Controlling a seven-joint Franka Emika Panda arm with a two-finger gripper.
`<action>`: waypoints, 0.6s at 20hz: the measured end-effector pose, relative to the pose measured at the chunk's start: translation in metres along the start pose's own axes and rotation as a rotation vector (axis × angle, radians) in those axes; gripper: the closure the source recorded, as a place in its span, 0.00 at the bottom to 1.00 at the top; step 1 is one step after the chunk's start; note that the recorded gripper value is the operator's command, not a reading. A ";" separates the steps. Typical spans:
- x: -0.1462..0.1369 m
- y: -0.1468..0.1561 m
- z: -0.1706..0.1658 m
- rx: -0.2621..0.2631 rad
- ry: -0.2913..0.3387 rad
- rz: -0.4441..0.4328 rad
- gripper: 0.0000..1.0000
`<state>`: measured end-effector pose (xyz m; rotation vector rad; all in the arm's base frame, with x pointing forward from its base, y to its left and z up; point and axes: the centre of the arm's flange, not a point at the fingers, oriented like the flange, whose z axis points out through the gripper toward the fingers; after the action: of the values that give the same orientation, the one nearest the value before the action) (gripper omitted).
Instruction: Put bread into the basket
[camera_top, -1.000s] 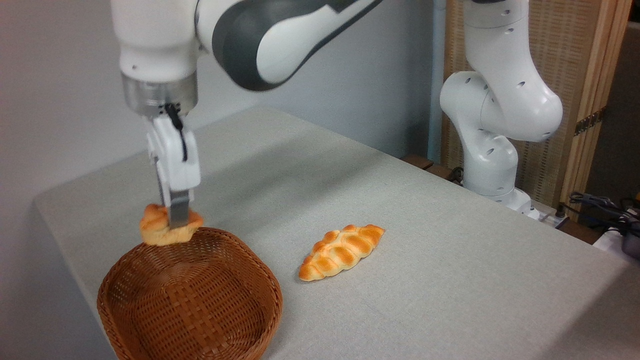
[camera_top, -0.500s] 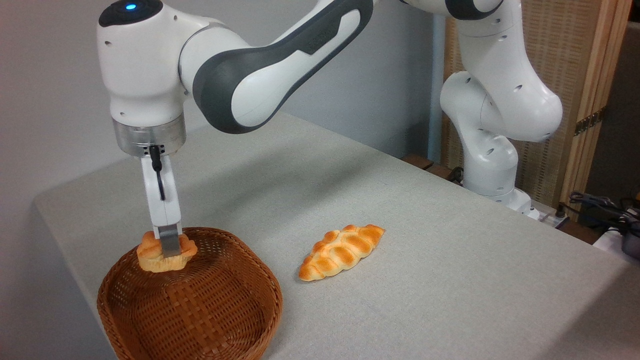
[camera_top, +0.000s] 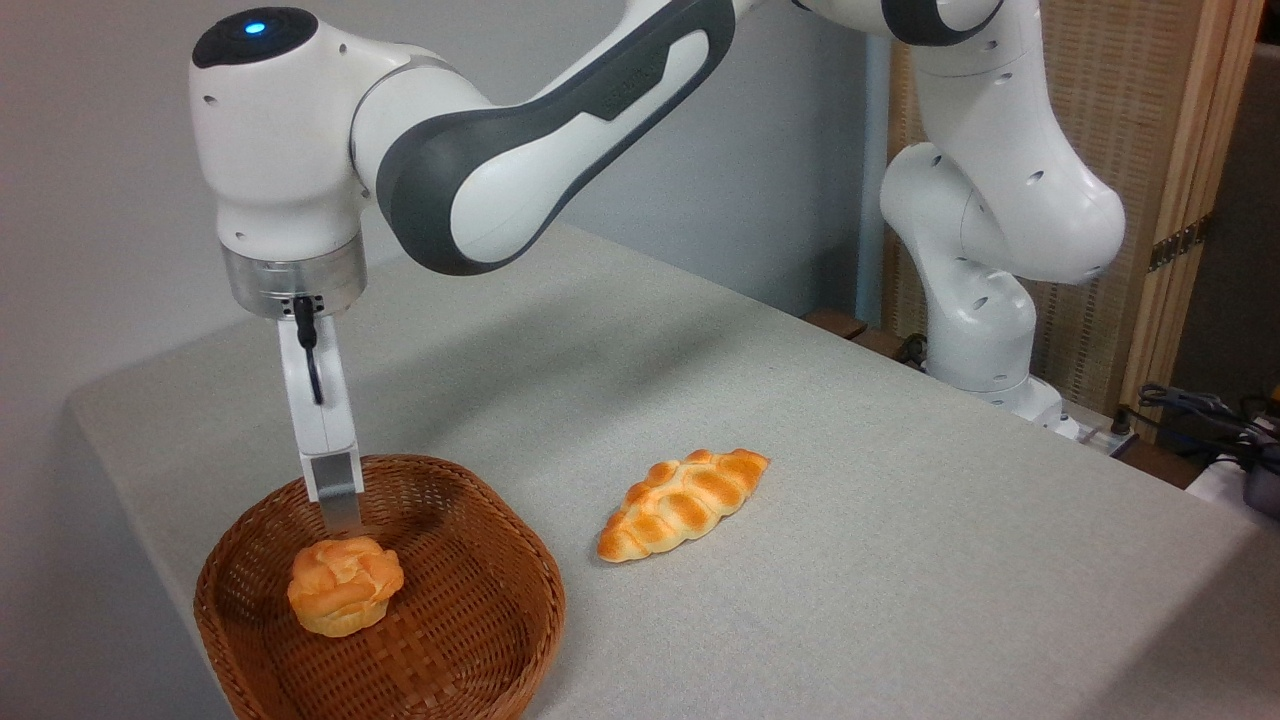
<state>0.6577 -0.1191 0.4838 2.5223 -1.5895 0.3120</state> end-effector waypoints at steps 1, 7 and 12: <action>0.001 -0.001 -0.003 0.005 0.004 -0.002 0.00; -0.028 0.016 -0.100 0.007 -0.022 -0.176 0.00; -0.062 0.055 -0.175 -0.020 -0.085 -0.337 0.00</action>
<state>0.5645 -0.0486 0.6384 2.7579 -1.1534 0.1492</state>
